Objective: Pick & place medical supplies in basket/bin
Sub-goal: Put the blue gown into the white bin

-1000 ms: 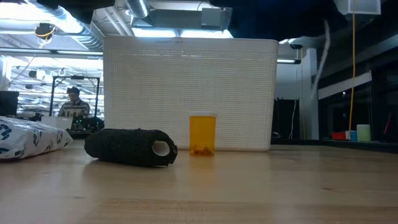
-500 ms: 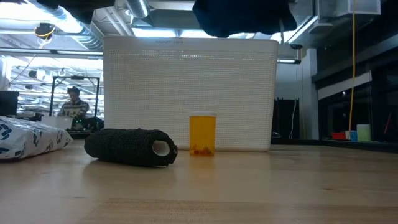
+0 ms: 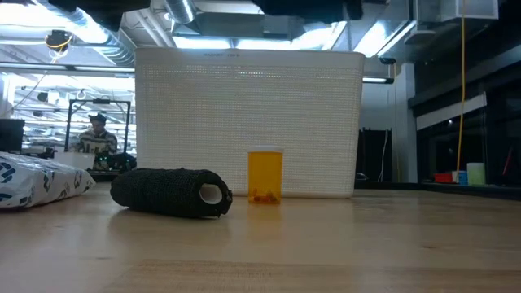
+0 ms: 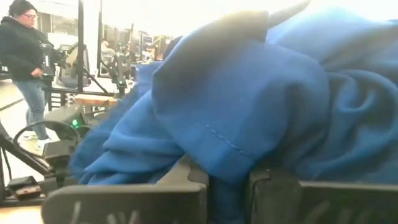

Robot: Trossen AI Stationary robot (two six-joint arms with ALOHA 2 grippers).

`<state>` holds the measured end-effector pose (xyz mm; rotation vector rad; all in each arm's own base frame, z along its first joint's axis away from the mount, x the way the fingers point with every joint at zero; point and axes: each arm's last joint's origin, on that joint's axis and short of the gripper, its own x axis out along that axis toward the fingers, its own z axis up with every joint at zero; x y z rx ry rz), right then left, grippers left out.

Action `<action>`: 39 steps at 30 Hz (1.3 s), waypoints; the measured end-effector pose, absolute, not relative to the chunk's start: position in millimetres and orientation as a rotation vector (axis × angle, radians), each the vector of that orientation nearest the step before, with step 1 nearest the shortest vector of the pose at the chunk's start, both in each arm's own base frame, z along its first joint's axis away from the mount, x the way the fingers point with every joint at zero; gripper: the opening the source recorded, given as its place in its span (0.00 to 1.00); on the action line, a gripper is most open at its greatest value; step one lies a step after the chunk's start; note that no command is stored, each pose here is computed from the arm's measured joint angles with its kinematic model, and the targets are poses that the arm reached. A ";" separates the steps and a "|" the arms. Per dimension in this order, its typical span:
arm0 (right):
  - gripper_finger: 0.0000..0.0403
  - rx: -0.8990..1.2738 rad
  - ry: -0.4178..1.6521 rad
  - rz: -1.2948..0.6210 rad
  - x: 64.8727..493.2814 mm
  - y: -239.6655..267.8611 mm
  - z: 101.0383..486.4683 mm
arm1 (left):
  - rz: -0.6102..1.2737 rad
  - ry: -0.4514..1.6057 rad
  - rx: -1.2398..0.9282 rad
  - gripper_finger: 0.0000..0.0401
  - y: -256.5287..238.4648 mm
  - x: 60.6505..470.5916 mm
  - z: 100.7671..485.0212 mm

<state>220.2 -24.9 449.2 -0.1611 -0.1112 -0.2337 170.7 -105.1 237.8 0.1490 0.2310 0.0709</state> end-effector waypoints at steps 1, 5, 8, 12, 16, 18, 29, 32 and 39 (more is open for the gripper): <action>0.06 -0.165 -0.119 -0.234 222.3 -25.6 452.8 | 0.071 0.231 0.149 0.01 -105.1 170.7 237.8; 0.06 -0.190 -0.137 -0.194 234.2 -29.0 465.0 | 0.071 0.231 0.149 0.01 -105.1 170.8 237.7; 0.06 -0.194 -0.132 -0.164 248.7 -32.1 468.3 | 0.071 0.231 0.149 0.01 -105.1 170.7 237.7; 0.06 -0.192 -0.096 -0.151 268.5 -37.2 468.0 | 0.071 0.231 0.149 0.01 -105.1 170.7 237.8; 0.06 -0.184 -0.086 -0.121 279.3 -38.7 470.2 | 0.071 0.231 0.148 0.01 -105.0 170.8 237.8; 0.06 -0.158 -0.061 -0.122 282.2 -40.9 466.7 | 0.071 0.231 0.148 0.01 -105.1 170.7 237.7; 0.06 -0.006 0.111 -0.180 285.4 -60.2 436.0 | 0.071 0.231 0.148 0.01 -105.1 170.7 237.8; 0.06 0.017 0.127 -0.189 288.3 -64.9 420.7 | 0.071 0.231 0.149 0.01 -105.1 170.7 237.8; 0.06 0.071 0.196 -0.174 290.2 -79.6 386.7 | 0.071 0.231 0.148 0.01 -105.0 170.8 237.8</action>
